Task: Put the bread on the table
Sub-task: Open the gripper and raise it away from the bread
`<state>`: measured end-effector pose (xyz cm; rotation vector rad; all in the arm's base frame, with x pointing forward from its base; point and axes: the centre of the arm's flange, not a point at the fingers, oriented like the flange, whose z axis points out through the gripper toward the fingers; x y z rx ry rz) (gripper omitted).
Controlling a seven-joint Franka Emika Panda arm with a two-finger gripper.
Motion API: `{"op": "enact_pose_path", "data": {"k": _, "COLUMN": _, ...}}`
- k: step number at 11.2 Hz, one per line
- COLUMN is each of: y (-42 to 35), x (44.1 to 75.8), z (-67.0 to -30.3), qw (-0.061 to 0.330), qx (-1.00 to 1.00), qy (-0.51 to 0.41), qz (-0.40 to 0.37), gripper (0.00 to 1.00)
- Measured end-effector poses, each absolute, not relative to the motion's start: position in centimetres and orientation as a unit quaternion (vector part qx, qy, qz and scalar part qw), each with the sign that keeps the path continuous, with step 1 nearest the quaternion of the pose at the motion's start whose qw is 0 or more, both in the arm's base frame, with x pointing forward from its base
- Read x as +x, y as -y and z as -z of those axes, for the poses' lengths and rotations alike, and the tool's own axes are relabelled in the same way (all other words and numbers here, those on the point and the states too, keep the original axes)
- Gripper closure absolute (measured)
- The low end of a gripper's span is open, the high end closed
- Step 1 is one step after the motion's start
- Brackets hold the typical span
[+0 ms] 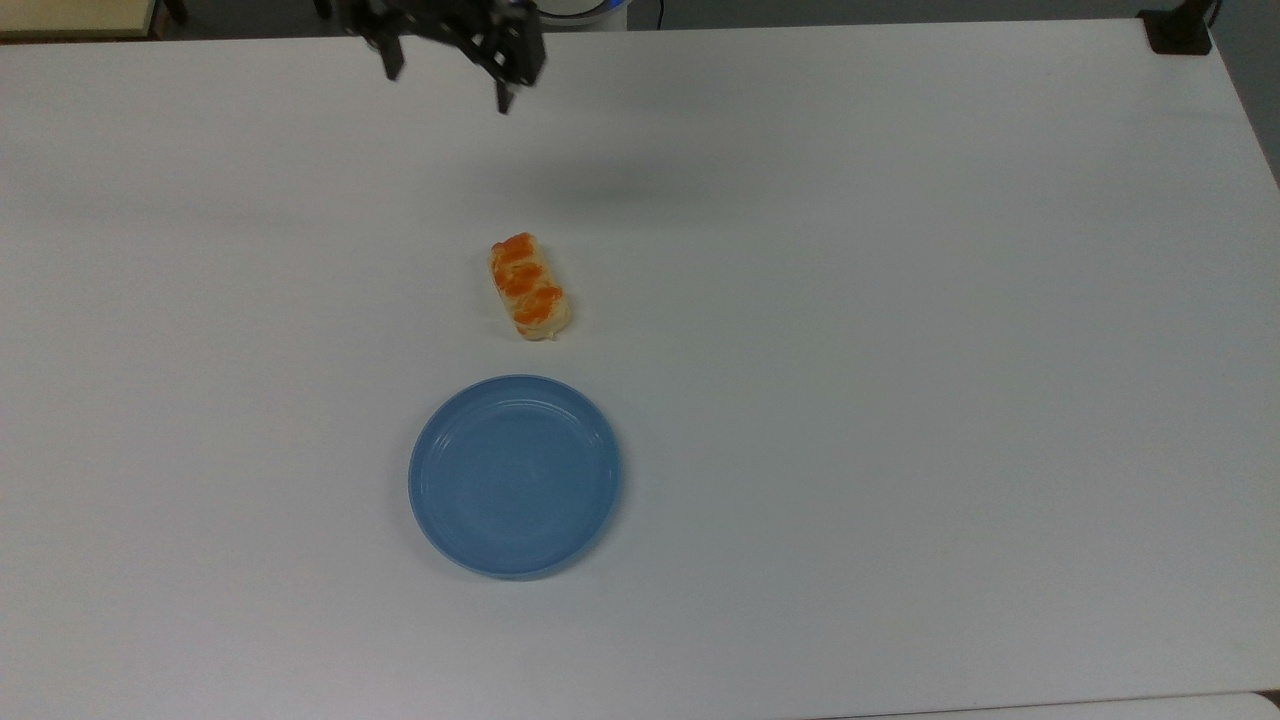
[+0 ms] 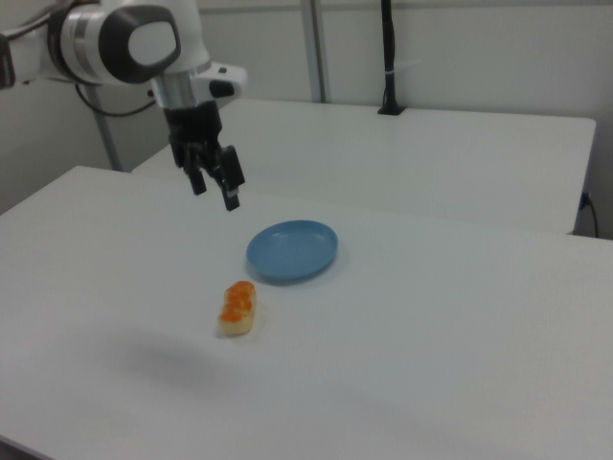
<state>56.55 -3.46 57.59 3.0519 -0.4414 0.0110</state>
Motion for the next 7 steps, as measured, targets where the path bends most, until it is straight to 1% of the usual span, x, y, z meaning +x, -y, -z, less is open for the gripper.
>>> {"op": "enact_pose_path", "data": {"k": 2, "y": 5.9, "x": 55.2, "z": -60.7, "qw": 0.023, "qx": 0.985, "qy": 0.167, "qz": -0.023, "gripper": 0.00}}
{"op": "enact_pose_path", "data": {"k": 3, "y": 5.9, "x": 54.9, "z": -61.3, "qw": 0.024, "qx": 0.987, "qy": 0.155, "qz": -0.029, "gripper": 0.00}}
{"op": "enact_pose_path", "data": {"k": 7, "y": 6.9, "x": 54.8, "z": -61.8, "qw": 0.026, "qx": 0.994, "qy": 0.098, "qz": -0.038, "gripper": 0.00}}
